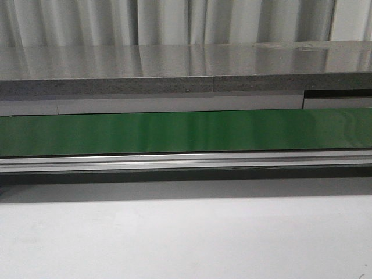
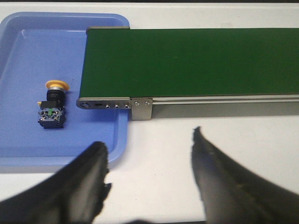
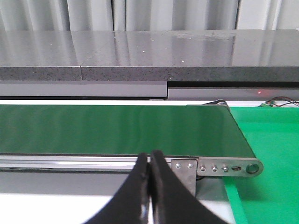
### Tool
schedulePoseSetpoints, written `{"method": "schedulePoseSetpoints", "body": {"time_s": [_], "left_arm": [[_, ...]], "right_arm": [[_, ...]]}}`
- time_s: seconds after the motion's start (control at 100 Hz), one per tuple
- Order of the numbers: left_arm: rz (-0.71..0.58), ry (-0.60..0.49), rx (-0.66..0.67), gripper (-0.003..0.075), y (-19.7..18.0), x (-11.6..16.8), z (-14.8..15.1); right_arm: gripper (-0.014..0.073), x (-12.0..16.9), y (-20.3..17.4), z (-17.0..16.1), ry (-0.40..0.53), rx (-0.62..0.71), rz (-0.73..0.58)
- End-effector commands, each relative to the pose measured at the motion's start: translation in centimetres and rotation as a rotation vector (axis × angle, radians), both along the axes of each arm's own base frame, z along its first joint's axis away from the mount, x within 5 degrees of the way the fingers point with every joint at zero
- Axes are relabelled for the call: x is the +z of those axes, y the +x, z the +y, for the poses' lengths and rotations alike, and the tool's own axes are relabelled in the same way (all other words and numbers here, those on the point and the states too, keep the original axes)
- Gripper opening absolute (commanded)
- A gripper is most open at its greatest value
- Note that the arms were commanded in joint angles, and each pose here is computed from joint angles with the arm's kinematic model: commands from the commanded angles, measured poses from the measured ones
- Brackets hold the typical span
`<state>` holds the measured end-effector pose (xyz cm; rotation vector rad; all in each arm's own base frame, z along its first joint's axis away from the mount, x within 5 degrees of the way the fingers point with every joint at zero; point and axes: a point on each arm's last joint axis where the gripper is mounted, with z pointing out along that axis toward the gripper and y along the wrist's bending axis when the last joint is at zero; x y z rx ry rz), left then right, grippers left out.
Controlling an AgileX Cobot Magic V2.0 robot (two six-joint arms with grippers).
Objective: Move button from left to right
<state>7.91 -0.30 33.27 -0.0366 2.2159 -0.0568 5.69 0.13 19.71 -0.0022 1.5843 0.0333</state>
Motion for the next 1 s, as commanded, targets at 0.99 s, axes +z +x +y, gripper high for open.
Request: {"method": "schedulePoseSetpoints", "body": {"time_s": [0.99], "left_arm": [[0.138, 0.250, 0.201, 0.0619, 10.6, 4.8, 2.4]], "right_arm": [[-0.0068, 1.3, -0.3, 0.0, -0.011, -0.006, -0.112]]}}
